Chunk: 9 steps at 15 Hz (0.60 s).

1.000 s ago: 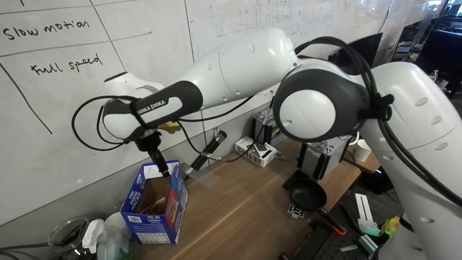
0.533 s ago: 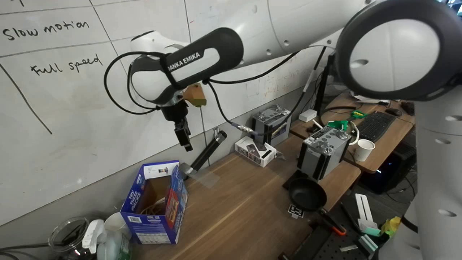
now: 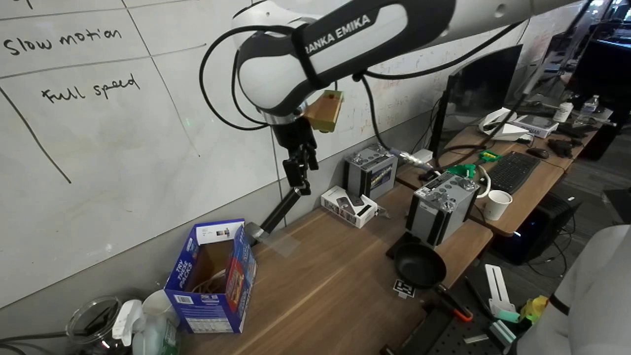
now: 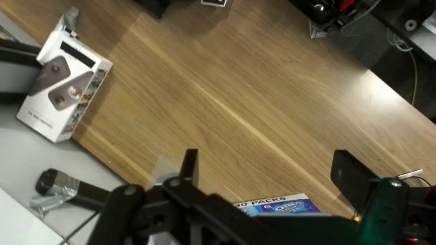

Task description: Pick up the white ropes from the counter and put them in the box

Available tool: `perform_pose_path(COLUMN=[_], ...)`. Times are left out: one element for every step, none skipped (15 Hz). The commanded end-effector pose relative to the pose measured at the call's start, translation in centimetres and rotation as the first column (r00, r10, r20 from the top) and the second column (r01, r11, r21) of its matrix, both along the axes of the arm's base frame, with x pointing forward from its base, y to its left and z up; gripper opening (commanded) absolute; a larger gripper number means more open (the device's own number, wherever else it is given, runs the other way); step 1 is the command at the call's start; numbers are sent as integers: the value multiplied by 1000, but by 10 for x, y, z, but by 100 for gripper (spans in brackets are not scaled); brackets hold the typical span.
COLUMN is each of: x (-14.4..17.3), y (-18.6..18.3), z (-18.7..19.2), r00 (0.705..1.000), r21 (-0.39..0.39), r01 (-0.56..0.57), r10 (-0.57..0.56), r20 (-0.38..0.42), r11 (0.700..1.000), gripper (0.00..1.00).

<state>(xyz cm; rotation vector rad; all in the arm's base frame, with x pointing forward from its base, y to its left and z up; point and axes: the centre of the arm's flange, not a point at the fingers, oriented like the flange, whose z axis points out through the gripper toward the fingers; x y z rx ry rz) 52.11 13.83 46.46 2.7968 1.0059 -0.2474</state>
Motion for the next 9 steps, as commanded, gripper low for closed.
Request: perform_pose_path(x=[-83,-100,-117,-133,-144,-150,-154,-158,-161], y=[-31,-38,-44,-49,-55,-59,-62,-66,-70], z=[26,30,34,39,42,44,46,47,49], r00=[980,968,954,939,926,910,894,876,856], r21=[7,16,25,47,87,114,144,171,195], r01=[192,242,292,334,359,393,421,450,479], r10=[-193,-242,-293,-337,-366,-404,-437,-470,-505], r20=[48,57,62,72,91,92,99,105,113], r11=[981,970,956,941,929,912,895,877,856], gripper=[100,100,100,100,100,100,100,100,100])
